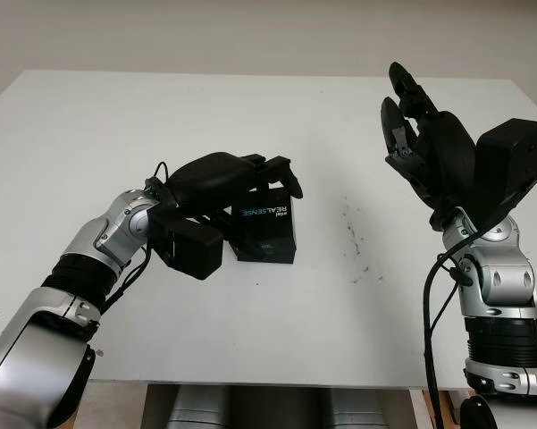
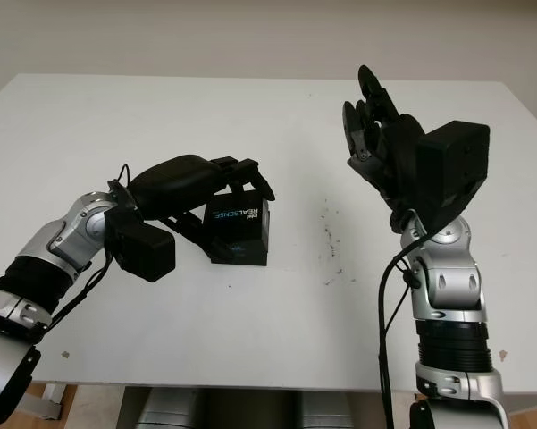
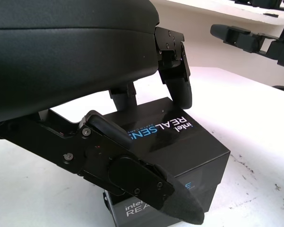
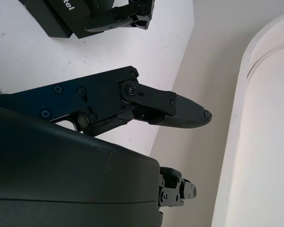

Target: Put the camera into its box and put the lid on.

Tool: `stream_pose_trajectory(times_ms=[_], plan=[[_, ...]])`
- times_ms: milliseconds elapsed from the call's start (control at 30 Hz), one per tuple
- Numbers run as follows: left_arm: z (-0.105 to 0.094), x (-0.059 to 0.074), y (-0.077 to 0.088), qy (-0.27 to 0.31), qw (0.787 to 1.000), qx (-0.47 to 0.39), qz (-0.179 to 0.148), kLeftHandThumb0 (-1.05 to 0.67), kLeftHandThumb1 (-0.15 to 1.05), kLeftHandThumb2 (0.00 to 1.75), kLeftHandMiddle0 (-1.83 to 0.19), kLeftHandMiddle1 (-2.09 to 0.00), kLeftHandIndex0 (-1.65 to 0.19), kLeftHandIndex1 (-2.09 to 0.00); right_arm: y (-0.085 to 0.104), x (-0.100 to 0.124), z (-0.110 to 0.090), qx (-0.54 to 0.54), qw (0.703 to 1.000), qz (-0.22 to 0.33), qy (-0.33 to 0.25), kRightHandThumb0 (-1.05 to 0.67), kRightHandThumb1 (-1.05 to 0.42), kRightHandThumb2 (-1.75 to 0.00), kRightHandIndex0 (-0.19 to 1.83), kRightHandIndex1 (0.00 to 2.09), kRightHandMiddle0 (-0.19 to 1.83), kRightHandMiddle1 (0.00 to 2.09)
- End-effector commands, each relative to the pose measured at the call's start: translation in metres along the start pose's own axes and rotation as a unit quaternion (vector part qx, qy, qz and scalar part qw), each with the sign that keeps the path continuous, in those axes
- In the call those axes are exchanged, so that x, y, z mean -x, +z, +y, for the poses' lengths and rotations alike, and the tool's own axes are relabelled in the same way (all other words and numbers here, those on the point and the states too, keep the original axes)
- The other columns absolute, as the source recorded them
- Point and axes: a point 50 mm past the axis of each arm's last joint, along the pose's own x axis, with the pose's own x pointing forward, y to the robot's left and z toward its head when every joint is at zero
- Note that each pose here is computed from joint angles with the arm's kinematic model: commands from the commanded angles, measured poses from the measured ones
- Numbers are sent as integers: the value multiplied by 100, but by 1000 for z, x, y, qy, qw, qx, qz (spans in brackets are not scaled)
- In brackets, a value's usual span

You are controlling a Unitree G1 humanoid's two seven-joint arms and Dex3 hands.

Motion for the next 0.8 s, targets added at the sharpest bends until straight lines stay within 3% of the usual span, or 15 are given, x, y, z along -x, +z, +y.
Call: stream_pose_trajectory(times_ms=[0, 233, 400, 767], plan=[[10, -6, 3, 10, 1000, -4, -10, -8, 92, 5, -26, -191, -21, -171, 3, 1, 0, 1, 1000, -7, -1, -64, -105, -62, -8, 4, -6, 4], [11, -8, 6, 5, 1000, -3, -14, -9, 92, 5, -27, -172, -21, -161, 3, 2, 1, -1, 1000, -8, -5, -64, -105, -61, -6, 5, -4, 5], [10, -8, 8, -11, 1000, -4, -10, -9, 93, 6, -25, -171, -21, -158, 3, 3, 1, 2, 1000, -6, -7, -64, -105, -61, -6, 6, -4, 5], [11, -16, 17, -39, 999, -10, -20, -9, 96, 6, -20, -203, -17, -170, 2, 3, 2, -5, 1000, -2, -8, -63, -105, -62, -6, 5, -5, 5]])
